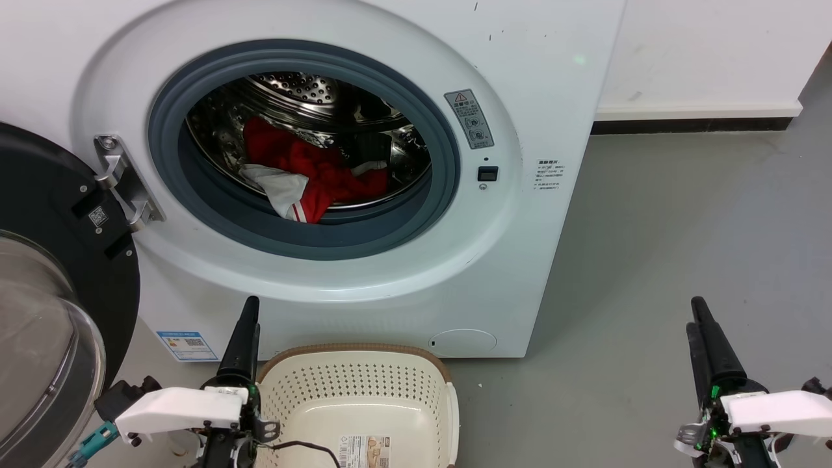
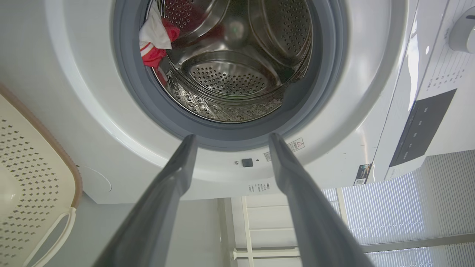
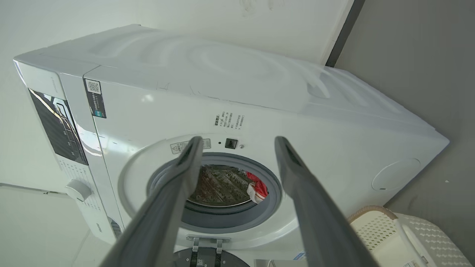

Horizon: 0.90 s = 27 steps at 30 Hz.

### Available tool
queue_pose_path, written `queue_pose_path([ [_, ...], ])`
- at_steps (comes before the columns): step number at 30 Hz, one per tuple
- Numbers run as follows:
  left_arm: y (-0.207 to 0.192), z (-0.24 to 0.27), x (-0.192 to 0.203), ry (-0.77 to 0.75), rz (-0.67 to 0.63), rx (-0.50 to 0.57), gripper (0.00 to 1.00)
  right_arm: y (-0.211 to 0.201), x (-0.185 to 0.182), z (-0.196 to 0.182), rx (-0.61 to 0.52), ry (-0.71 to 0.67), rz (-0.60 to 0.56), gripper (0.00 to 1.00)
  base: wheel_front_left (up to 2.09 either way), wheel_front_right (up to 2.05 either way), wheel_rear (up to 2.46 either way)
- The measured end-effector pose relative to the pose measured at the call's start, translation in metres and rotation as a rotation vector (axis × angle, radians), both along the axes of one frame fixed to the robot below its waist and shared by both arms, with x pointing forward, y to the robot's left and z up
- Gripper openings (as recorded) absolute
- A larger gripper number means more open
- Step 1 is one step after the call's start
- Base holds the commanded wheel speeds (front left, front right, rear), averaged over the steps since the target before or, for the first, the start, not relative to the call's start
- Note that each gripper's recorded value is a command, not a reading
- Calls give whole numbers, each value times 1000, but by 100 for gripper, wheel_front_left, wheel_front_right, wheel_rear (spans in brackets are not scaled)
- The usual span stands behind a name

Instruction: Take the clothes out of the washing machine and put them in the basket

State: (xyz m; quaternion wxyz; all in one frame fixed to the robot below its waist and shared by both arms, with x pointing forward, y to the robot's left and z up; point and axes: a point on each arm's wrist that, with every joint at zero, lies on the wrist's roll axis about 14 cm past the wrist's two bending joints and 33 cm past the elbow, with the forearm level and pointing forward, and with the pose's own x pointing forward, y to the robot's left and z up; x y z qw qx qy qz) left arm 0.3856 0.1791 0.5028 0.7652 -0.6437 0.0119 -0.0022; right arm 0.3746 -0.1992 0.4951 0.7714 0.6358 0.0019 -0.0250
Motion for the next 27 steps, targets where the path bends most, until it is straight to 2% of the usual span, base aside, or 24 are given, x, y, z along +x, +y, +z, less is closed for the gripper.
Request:
queue_pose_path([
  [15, -13, 13, 3, -32, -21, 316, 100, 4, -2, 14, -417, -35, 17, 100, 0, 0, 0],
  [27, -23, 16, 4, -55, -34, 552, 100, 12, -7, 15, -632, -49, 36, 100, 0, 0, 0],
])
